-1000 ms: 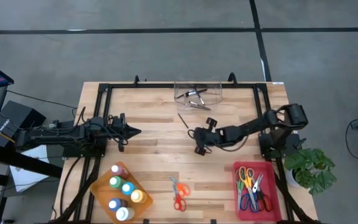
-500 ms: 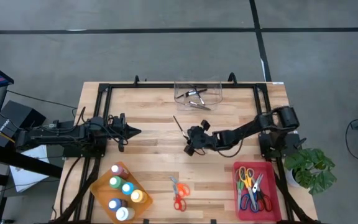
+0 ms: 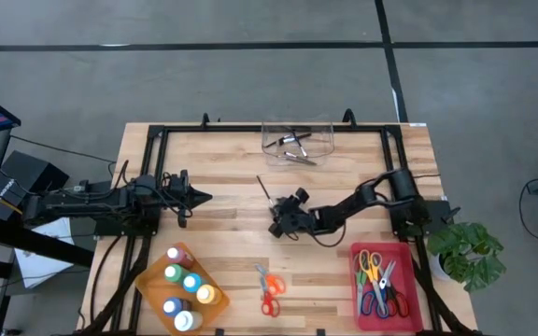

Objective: Pick & Place Paint Supplies
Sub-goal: Put the eyeshadow brush into the transparent bin

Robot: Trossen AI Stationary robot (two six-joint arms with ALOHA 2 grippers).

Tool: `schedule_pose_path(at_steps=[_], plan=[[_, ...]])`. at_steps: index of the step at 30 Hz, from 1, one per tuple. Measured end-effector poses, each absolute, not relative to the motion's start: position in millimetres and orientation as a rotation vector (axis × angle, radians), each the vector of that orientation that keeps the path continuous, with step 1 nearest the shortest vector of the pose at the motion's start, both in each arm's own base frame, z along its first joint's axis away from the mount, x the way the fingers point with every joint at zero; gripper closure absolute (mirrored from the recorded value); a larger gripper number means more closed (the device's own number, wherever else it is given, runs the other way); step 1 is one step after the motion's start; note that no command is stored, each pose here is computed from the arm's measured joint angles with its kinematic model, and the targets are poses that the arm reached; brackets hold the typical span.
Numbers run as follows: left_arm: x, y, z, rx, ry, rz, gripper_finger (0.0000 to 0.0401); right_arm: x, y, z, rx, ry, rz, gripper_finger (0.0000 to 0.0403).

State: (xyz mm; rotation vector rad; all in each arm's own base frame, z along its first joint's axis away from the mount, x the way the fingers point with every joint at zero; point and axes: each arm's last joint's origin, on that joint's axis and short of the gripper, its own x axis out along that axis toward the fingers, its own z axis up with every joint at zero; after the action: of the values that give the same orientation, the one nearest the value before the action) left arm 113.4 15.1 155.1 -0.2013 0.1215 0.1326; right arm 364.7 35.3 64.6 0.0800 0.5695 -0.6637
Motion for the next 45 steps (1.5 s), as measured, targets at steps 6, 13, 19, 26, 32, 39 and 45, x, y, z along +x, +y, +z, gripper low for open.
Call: schedule_pose_path(at_steps=[6,13,19,26,32,39,45], plan=[[113,15,155,-0.201,0.122,0.132,0.0401,372,36,52,0.123,0.578,-0.678,0.0278],[113,15,155,-0.201,0.122,0.133,0.0401,369,43,55,0.129,0.602,-0.660,0.0389],[113,15,155,-0.201,0.122,0.133,0.0401,367,48,55,0.148,0.594,-0.657,0.0398],[113,15,155,-0.201,0.122,0.133,0.0401,361,52,84,0.125,0.622,-0.603,0.0401],[113,15,155,-0.201,0.122,0.133,0.0401,355,54,126,0.117,0.567,-0.607,0.0402],[113,15,155,-0.201,0.122,0.132,0.0401,338,58,184,0.059,0.513,-0.563,0.0403],[113,15,155,-0.201,0.122,0.132,0.0401,309,39,243,0.006,0.470,-0.546,0.0403]])
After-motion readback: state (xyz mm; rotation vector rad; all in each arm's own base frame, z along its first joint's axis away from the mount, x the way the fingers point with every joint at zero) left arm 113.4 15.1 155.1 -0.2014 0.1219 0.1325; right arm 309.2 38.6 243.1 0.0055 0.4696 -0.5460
